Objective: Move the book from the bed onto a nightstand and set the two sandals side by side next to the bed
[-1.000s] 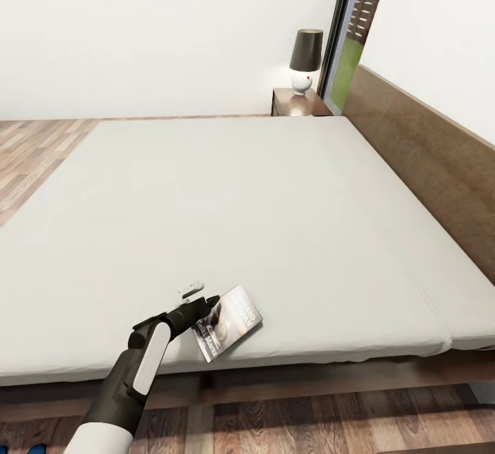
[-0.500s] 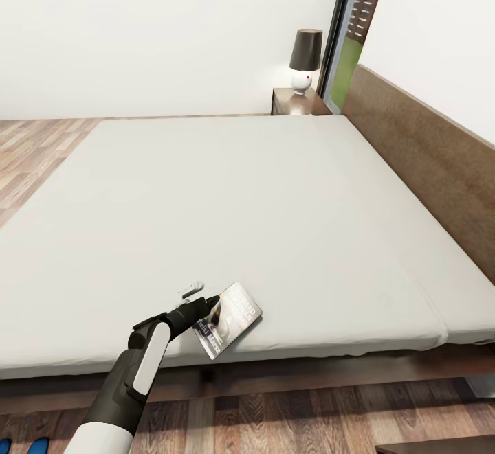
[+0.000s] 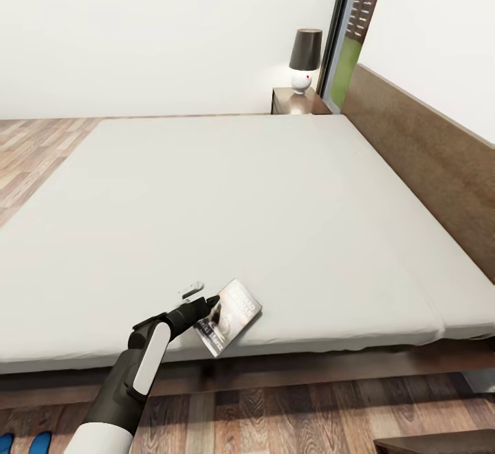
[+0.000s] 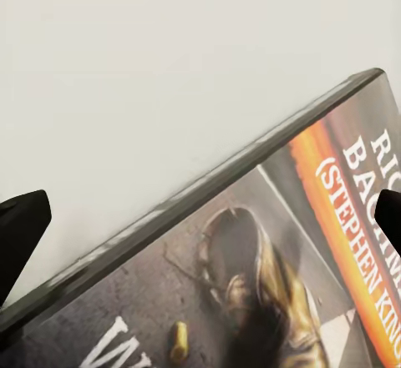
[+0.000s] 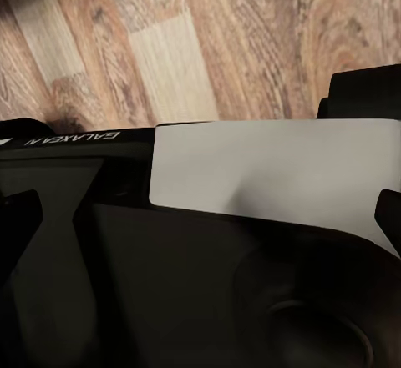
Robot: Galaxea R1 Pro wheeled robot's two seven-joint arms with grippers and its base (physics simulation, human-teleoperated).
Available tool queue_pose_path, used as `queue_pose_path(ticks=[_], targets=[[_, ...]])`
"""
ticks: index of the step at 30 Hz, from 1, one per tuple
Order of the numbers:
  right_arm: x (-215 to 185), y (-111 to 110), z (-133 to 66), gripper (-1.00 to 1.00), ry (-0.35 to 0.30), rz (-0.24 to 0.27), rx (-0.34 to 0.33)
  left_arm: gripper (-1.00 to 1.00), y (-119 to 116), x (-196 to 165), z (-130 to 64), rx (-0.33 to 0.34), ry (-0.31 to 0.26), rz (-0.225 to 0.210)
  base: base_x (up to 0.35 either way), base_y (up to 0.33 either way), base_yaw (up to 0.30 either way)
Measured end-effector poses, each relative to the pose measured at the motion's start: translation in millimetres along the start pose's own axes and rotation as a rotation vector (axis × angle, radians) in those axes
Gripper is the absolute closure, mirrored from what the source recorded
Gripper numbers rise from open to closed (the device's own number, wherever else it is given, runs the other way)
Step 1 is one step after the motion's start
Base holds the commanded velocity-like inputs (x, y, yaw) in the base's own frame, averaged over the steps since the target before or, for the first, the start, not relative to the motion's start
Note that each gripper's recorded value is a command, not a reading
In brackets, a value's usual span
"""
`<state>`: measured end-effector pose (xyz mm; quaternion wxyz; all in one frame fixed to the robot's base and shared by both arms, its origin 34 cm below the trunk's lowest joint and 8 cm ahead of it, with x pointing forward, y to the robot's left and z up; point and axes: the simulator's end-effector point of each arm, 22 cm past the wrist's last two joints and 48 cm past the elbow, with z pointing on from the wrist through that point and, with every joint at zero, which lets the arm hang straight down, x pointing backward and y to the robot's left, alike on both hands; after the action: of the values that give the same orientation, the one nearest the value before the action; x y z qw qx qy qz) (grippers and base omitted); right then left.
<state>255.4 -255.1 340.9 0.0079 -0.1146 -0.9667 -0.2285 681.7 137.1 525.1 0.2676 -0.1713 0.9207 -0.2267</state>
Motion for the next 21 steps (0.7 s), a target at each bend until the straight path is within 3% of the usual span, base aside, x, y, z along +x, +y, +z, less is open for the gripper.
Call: queue_pose_path(ticks=[11,21], targets=[[-0.1,0.0,0.0,-1.00,0.000,0.000,0.000,-1.00,0.0,0.0,0.0,0.000,0.000,0.000,-0.002,0.000,0.000],[-0.2,0.0,0.1,-1.00,0.000,0.000,0.000,-1.00,0.2,0.2,0.1,-0.001,0.001,0.000,-0.124,0.000,0.000]])
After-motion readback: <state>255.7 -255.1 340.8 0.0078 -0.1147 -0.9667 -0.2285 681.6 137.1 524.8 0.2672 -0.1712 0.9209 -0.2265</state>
